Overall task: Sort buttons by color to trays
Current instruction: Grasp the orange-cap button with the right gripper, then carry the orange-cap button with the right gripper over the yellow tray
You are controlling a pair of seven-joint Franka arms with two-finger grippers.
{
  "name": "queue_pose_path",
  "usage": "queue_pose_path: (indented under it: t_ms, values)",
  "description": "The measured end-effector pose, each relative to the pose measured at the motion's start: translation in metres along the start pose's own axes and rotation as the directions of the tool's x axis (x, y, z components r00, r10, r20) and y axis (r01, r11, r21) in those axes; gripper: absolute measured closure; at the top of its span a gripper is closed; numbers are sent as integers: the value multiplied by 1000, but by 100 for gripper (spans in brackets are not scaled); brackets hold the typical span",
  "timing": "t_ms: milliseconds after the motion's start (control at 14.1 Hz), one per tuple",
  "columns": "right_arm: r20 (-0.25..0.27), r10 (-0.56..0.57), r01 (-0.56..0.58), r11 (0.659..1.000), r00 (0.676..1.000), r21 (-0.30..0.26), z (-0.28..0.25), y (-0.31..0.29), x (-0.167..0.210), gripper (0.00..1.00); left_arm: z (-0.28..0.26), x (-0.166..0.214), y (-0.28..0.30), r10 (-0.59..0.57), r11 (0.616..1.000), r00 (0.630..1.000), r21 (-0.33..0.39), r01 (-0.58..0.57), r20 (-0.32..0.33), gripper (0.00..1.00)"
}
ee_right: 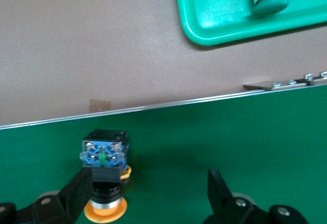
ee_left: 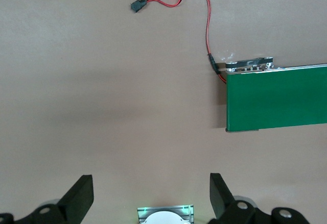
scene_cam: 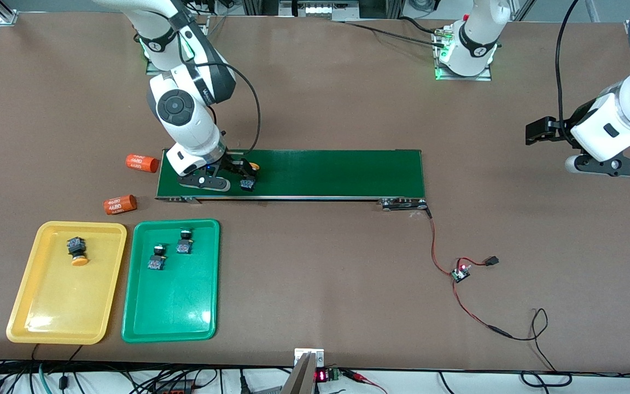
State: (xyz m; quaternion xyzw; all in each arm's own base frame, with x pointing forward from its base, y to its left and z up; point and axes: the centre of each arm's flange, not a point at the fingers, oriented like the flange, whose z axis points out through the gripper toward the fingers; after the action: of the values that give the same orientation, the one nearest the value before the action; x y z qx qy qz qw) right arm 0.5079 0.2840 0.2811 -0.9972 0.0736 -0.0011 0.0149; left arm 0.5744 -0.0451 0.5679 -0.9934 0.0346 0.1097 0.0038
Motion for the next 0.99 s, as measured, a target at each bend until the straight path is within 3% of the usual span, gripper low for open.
queue_pose_path:
  t_ms: [566,708,778,920,991]
  values:
    - [12,-20,20,1000,1000,-21,23,-8,-8,4,0,0,0,0,1000,1000,0,0,0,0]
    - [9,-44,44,998,999,-43,33,-7,-8,19,0,0,0,0,1000,1000,0,0,0,0]
    - [8,-48,48,998,999,-47,36,-6,-8,35,0,0,0,0,1000,1000,0,0,0,0]
    - [6,-47,47,998,999,-49,36,-5,-6,57,0,0,0,0,1000,1000,0,0,1,0]
    - [3,-49,49,998,999,-48,35,-4,-5,59,0,0,0,0,1000,1000,0,0,1,0]
